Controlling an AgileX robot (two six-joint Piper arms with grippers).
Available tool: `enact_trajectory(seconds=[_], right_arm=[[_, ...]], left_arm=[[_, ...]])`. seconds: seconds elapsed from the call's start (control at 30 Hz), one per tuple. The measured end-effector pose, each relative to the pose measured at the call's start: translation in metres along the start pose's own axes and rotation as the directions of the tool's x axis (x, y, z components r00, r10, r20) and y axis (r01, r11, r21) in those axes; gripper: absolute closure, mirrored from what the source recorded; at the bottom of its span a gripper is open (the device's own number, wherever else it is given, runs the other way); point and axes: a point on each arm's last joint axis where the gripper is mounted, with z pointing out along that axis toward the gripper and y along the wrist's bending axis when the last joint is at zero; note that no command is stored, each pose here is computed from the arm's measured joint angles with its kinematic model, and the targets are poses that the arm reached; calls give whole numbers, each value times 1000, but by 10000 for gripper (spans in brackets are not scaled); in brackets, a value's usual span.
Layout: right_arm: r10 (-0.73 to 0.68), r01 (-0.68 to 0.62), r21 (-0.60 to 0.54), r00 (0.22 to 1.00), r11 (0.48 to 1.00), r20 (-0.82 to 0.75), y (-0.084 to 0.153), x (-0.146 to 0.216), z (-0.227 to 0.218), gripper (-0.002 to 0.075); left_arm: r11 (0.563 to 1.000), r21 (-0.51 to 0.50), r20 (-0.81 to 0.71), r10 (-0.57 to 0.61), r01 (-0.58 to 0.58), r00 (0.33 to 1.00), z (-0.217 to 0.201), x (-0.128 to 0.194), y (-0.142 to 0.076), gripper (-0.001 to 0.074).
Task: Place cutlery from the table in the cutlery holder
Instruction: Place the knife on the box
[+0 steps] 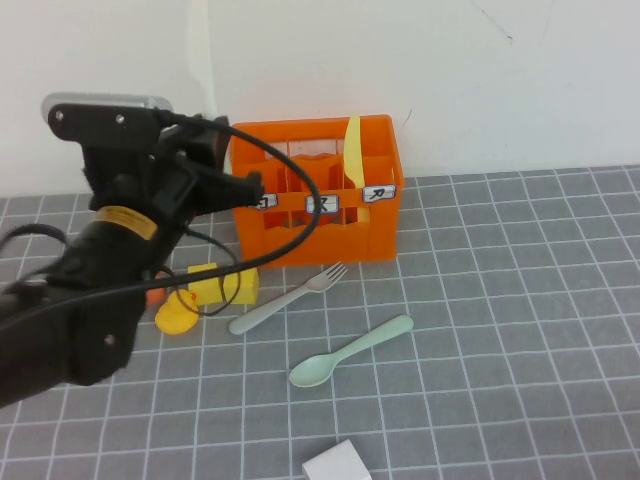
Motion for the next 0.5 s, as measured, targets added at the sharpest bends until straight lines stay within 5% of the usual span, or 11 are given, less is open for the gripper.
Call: enact_trajectory(seconds=[0.2,0.5], right_arm=[[0,0,0,1000,1000,0,0,0,0,729],[0,0,0,1000,1000,0,0,0,0,729]], left_arm=[[980,102,74,-179,172,981,32,18,-7,604],[953,287,62,-122,99,991,90,38,-43,604]])
